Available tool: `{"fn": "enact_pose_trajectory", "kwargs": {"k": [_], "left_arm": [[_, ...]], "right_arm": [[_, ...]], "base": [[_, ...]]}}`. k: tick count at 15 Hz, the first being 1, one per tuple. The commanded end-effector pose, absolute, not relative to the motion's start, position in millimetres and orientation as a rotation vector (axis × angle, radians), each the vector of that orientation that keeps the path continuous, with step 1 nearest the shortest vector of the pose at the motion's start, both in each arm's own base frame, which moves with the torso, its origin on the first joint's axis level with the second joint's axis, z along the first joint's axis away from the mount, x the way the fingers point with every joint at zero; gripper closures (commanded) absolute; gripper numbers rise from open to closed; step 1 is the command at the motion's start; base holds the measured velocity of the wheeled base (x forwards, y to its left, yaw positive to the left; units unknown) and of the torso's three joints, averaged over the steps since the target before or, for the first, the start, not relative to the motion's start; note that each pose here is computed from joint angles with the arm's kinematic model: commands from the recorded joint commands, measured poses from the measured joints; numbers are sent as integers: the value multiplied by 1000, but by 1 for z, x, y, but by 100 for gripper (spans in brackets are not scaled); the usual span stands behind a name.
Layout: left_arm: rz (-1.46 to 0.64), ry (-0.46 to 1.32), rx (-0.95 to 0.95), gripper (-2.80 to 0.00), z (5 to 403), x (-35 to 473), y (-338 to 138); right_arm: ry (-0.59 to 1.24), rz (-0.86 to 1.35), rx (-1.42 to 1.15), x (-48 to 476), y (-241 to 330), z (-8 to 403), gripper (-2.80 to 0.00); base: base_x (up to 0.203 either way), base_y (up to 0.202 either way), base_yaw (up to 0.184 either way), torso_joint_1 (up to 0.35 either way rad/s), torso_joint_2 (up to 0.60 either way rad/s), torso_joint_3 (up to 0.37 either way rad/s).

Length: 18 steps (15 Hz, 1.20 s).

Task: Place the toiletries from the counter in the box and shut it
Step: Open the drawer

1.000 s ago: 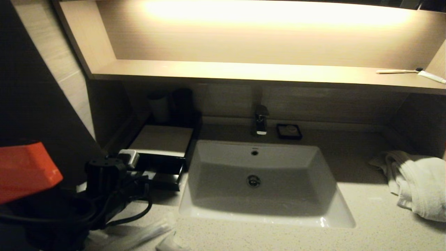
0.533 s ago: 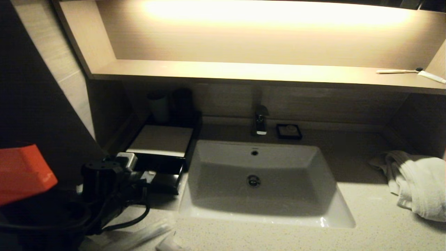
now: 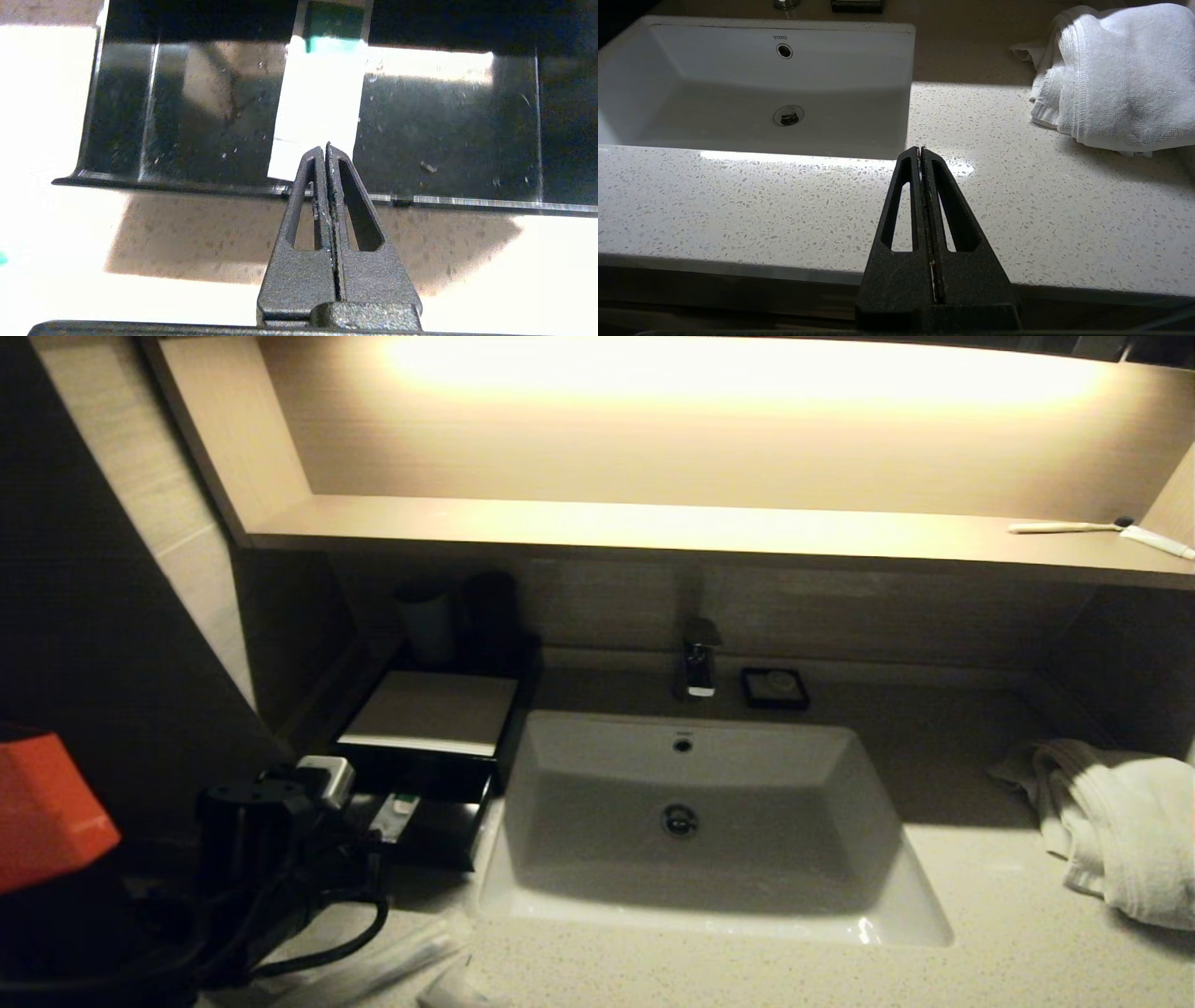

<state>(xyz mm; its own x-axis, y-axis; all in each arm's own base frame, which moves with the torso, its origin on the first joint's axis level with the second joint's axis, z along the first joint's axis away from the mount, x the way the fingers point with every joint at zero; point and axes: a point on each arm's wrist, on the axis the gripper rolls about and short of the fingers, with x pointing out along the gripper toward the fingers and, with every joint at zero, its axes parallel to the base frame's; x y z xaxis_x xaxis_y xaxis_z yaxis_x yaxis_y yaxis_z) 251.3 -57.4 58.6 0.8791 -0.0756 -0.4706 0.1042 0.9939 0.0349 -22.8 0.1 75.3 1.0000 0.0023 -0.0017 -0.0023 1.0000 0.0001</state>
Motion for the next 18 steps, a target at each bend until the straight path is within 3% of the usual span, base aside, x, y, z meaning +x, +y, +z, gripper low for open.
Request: {"fn": "enact_pose_trajectory", "kwargs": {"k": [1,18], "left_arm": [[-93,472,56,0,63,247,-56],[-125,477,63,0,68,225,-59]], "right_arm": [[2,3,0,-23,0,75,0],[2,3,0,-23,0,75,0]], "base": [[0,0,0,0,0,0],[0,0,0,0,0,0]]}}
